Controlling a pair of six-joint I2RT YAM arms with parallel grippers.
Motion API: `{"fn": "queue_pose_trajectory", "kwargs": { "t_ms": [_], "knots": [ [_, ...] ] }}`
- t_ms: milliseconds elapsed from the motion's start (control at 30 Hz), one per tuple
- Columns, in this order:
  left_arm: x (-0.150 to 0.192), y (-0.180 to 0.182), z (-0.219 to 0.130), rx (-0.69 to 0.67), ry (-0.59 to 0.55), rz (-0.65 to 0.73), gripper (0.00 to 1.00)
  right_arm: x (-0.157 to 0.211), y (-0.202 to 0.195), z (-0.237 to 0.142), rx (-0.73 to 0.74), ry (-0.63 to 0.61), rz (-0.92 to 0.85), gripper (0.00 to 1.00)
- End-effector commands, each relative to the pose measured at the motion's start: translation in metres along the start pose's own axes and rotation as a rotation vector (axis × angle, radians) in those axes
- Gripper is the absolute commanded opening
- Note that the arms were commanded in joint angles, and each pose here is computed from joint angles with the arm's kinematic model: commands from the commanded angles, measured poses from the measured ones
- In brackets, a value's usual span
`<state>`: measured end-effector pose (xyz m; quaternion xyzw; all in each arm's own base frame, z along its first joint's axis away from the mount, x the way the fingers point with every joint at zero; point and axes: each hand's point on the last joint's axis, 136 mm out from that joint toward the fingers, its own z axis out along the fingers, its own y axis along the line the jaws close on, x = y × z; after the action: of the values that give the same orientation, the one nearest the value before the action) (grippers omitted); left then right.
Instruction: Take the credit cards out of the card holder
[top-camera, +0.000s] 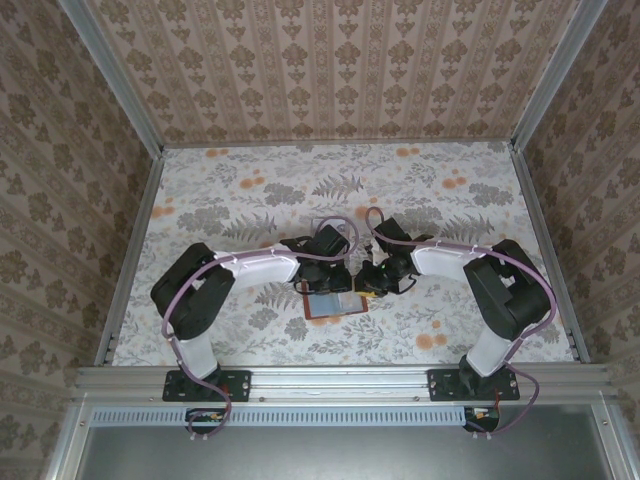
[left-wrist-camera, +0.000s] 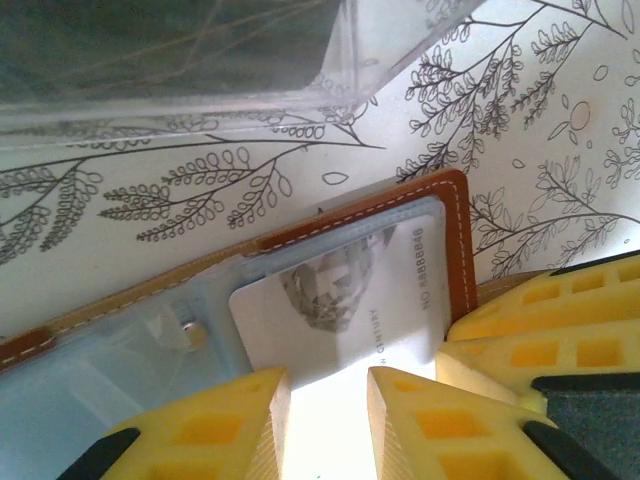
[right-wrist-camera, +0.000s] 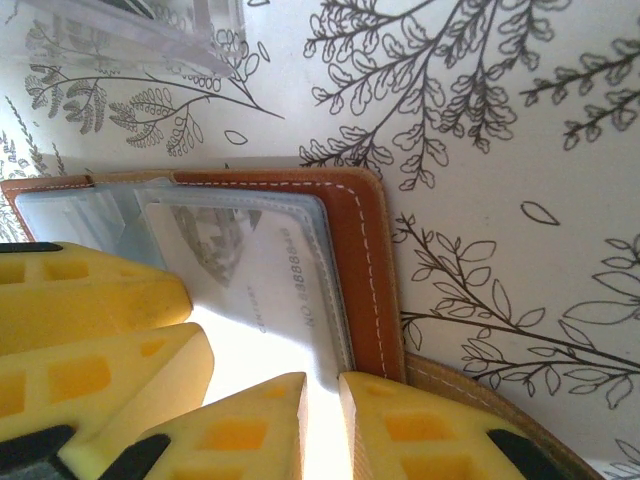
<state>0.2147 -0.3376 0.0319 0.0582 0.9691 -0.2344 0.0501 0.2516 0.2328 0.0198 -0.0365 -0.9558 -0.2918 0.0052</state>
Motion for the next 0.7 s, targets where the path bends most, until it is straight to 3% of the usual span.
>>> {"fn": "queue_pose_trajectory", "kwargs": {
  "t_ms": [0,433,667],
  "knots": [
    [0.011,0.013,-0.007,-0.061,0.017,0.018,0.30,0.008,-0.021,0.002,0.077,0.015,0.033,0.21],
    [0.012,0.010,-0.006,-0.045,0.028,0.032,0.31,0.027,-0.024,-0.007,0.095,0.022,0.033,0.21],
    [0.005,-0.016,-0.012,0.062,0.003,0.048,0.31,0.029,-0.011,-0.023,0.074,-0.002,0.015,0.21]
  ]
}}
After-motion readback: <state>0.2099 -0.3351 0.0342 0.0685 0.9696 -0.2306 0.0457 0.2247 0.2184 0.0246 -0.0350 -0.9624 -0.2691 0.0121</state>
